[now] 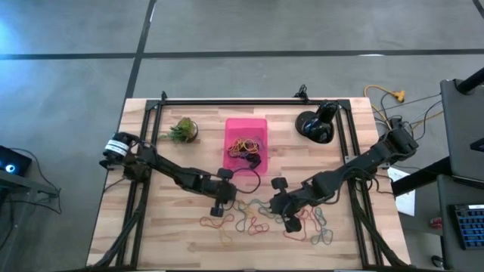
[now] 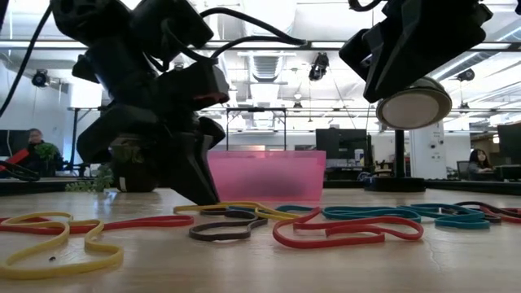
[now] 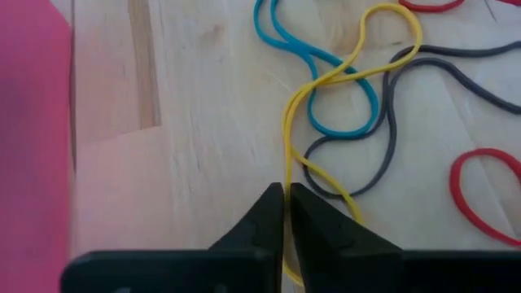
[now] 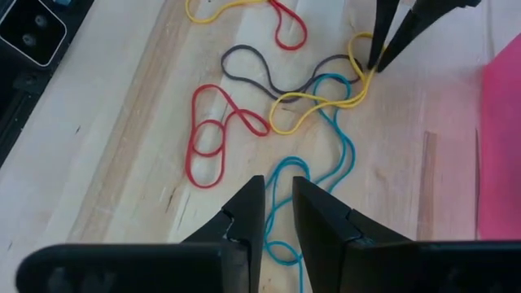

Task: Pick and place rubber bands into bin
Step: Put the yellow rubber bands into the pink bin, then put the blue rubber bands into the pink bin, then put the purple rubber bands into the pink bin

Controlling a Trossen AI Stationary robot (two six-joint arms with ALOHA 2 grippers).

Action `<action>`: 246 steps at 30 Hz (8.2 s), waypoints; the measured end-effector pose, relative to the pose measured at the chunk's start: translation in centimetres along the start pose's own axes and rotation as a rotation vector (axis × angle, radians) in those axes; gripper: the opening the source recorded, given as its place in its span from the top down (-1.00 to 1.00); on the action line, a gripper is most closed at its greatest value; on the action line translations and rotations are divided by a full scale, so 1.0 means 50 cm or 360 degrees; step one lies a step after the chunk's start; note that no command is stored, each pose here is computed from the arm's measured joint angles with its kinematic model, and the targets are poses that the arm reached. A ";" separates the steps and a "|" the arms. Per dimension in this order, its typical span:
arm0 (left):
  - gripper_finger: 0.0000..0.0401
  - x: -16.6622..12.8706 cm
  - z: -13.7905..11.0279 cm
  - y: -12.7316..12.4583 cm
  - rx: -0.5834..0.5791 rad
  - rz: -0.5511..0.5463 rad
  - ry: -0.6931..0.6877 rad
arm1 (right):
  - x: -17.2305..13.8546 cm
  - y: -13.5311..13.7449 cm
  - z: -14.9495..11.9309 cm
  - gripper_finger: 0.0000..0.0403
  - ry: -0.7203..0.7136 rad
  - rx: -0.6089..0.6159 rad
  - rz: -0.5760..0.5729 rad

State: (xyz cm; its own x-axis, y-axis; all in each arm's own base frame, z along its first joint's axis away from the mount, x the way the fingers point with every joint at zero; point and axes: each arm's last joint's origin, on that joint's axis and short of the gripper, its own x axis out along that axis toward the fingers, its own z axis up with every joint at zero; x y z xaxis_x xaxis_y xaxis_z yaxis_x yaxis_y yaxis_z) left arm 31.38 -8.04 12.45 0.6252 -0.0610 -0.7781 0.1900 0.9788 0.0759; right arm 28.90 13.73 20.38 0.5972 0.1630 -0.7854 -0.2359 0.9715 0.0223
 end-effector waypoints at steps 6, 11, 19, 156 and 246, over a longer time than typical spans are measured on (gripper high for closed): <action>1.00 -0.008 -0.001 -0.006 0.0047 0.0084 0.0010 | 0.001 0.000 -0.003 0.71 0.0007 -0.0001 -0.0001; 1.00 -0.028 0.000 -0.013 0.0084 0.0185 0.0016 | 0.003 -0.001 -0.007 0.71 0.0015 -0.0001 -0.0003; 1.00 -0.072 0.022 -0.040 0.0153 0.0290 -0.0117 | 0.005 -0.003 -0.012 0.71 0.0023 -0.0003 -0.0025; 0.53 -0.211 0.029 0.147 -0.0065 0.0830 -0.0204 | 0.065 -0.033 -0.171 0.52 0.0451 0.0839 -0.0456; 0.53 -0.286 0.006 0.062 -0.0062 0.0741 -0.0162 | -0.020 -0.379 0.048 0.41 -0.0034 0.0249 -0.0523</action>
State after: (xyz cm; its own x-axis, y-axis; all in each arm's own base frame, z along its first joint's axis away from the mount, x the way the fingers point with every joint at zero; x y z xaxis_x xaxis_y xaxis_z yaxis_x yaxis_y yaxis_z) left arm 23.22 -4.21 24.00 0.7087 0.3685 -0.6016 -0.1551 0.9132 0.3768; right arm 34.61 -4.44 22.25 0.6376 -0.1605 -0.7535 0.0907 0.9869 -0.1334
